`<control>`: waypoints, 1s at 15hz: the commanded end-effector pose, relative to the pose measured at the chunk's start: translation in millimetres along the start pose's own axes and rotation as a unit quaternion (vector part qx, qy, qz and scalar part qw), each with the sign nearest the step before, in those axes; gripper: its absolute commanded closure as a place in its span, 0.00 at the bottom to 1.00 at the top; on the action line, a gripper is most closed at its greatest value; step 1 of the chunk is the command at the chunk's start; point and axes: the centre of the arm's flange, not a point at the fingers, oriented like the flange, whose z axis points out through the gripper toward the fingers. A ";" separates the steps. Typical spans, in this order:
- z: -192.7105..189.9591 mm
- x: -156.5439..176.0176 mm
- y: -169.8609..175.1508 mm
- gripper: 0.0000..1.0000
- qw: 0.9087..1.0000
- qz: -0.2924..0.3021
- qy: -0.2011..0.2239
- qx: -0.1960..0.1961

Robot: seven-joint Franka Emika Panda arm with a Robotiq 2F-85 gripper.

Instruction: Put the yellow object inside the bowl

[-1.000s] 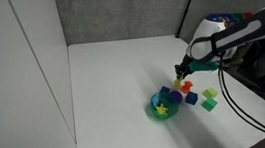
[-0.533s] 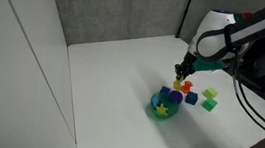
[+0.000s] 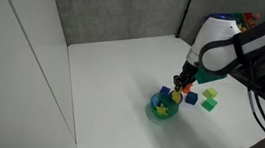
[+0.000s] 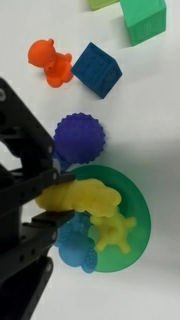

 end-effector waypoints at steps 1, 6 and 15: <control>12.2 -11.3 -14.7 0.90 0.999 -0.033 0.019 -0.007; 31.6 -11.4 -26.4 0.53 0.998 -0.051 0.025 -0.021; 8.6 -9.3 -9.0 0.00 0.999 -0.035 0.017 -0.018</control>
